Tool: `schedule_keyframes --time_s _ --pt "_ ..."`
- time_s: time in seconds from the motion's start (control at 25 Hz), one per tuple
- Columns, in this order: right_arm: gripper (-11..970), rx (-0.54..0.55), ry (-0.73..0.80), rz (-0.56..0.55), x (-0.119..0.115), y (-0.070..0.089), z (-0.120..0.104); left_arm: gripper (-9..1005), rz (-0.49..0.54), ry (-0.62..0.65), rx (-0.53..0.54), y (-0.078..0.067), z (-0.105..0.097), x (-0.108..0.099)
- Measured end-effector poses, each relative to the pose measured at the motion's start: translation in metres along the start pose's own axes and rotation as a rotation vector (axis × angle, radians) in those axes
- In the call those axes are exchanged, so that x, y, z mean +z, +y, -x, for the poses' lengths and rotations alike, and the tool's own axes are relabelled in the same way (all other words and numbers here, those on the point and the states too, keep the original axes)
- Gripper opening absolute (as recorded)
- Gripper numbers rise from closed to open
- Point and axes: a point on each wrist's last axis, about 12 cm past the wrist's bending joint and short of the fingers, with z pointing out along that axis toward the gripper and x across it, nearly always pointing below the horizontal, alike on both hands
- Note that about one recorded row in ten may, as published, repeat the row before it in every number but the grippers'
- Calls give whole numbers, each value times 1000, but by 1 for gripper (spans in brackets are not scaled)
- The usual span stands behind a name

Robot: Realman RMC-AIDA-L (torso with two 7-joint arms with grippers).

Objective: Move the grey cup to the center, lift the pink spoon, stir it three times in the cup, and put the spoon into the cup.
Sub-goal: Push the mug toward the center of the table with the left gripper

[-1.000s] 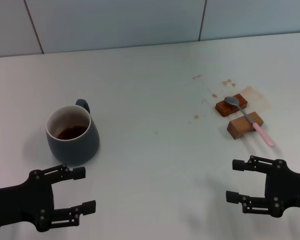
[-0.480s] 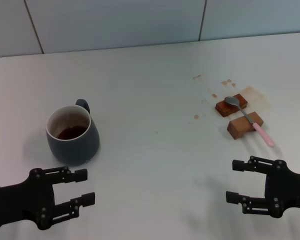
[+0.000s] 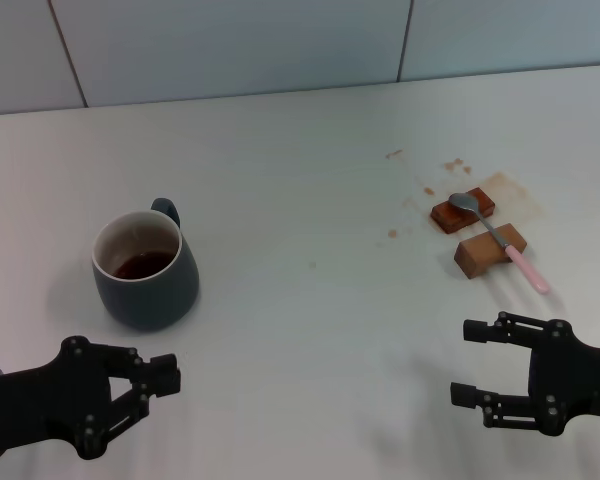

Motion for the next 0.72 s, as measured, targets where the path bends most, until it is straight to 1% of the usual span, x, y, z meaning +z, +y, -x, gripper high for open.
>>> schedule_keyframes --time_s 0.2,0.28,0.32,0.36,0.4,0.44,0.48,0.52,0.56,0.6,0.64,0.72 --pt "777 1 -3 2 1 1 0 87 8 -9 1 1 1 0" --pt "777 2 -4 3 2 1 0 43 48 -57 11 3 4 -2" --pt "777 2 -4 3 2 1 0 20 48 -57 11 3 4 -2" --pt "777 2 -4 3 2 1 0 -2 78 -93 22 4 6 -2" --pt "777 2 -4 3 2 1 0 -2 78 -93 22 4 6 -2" --pt "777 1 -4 3 3 1 0 -2 239 -244 85 7 9 -9" --pt "777 1 -5 4 3 1 0 -2 295 -280 107 8 8 -11" --pt "777 1 -6 4 3 1 0 -2 391 -330 133 9 4 -14" --pt "777 1 -7 4 3 1 0 -2 467 -358 159 10 1 -15" --pt "777 1 -8 4 3 1 1 -2 577 -392 186 10 -7 -15" --pt "777 1 -8 4 4 1 1 -2 656 -401 210 10 -12 -15" --pt "777 -2 -9 6 4 0 2 -2 782 -400 243 9 -21 -15"
